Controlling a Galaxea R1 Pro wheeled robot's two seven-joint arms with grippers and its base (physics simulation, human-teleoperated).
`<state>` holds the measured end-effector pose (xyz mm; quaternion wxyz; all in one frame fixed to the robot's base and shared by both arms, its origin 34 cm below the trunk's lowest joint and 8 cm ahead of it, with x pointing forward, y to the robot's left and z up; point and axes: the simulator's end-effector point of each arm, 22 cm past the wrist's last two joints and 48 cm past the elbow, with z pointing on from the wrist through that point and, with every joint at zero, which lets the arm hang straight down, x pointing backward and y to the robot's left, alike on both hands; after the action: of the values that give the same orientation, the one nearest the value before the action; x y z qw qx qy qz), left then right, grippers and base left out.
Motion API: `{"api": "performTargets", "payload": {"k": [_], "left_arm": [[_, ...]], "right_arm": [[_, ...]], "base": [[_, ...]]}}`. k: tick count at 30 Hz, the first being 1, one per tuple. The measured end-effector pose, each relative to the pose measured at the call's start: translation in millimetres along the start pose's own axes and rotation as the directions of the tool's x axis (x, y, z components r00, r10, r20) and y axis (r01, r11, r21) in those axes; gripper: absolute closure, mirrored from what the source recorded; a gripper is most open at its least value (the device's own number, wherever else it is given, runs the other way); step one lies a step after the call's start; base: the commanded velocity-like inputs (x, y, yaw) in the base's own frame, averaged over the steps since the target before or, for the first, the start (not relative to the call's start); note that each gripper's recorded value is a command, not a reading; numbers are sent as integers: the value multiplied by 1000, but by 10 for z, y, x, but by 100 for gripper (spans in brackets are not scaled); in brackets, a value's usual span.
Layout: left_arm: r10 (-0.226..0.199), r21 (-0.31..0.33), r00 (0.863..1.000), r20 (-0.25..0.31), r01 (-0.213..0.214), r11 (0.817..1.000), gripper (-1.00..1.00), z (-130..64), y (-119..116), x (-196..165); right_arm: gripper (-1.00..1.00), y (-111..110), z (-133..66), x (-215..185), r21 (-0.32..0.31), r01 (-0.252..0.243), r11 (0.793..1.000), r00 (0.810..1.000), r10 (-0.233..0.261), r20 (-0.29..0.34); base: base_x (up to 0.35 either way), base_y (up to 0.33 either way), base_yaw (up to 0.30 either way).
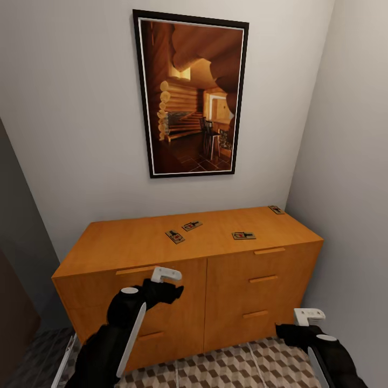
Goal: Take the four mousetraps from the cabinet in the bathroom and place them on the bathroom floor. Make sure all four end up on the same floor surface, and ensure that at least two of them are either under or directly next to the same bathroom sink.
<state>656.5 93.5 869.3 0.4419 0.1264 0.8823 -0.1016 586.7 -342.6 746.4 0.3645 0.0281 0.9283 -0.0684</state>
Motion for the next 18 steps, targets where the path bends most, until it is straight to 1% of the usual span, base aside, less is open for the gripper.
{"api": "performTargets", "payload": {"k": [1, 2, 4, 10, 13, 14, 18], "left_arm": [[1, 4, 1000, 13, -1, 1000, -100, -3, -10, -91], [2, 4, 1000, 14, -2, 1000, -100, -3, -9, -93], [2, 17, 999, 40, -3, 1000, -100, -12, -45, -273], [11, 81, 992, 125, -21, 997, -100, -94, -193, -873], [17, 104, 988, 154, -33, 994, -100, -160, -247, -1159], [17, 103, 988, 154, -34, 994, -100, -160, -246, -1162], [22, 132, 981, 193, -48, 990, -100, -263, -310, -1514]], "right_arm": [[-100, -2, 0, -61, 0, -2, 1000, 1000, 2, 4], [-100, -2, 0, -63, 0, -2, 1000, 1000, 2, 4], [-100, -6, -1, -184, 1, -6, 1000, 1000, 6, 11], [-100, -20, -28, -569, 2, -18, 1000, 999, 18, 38], [-100, -26, -75, -761, 2, -23, 1000, 998, 23, 55], [-100, -26, -76, -762, 2, -23, 1000, 998, 23, 55], [-100, -43, -195, -1005, 4, -27, 1000, 996, 27, 84]], "base": [[0, 0, 0], [0, 0, 0], [0, 0, 0], [0, 0, 0], [0, 0, 0], [0, 0, 0], [0, 0, 0]]}}
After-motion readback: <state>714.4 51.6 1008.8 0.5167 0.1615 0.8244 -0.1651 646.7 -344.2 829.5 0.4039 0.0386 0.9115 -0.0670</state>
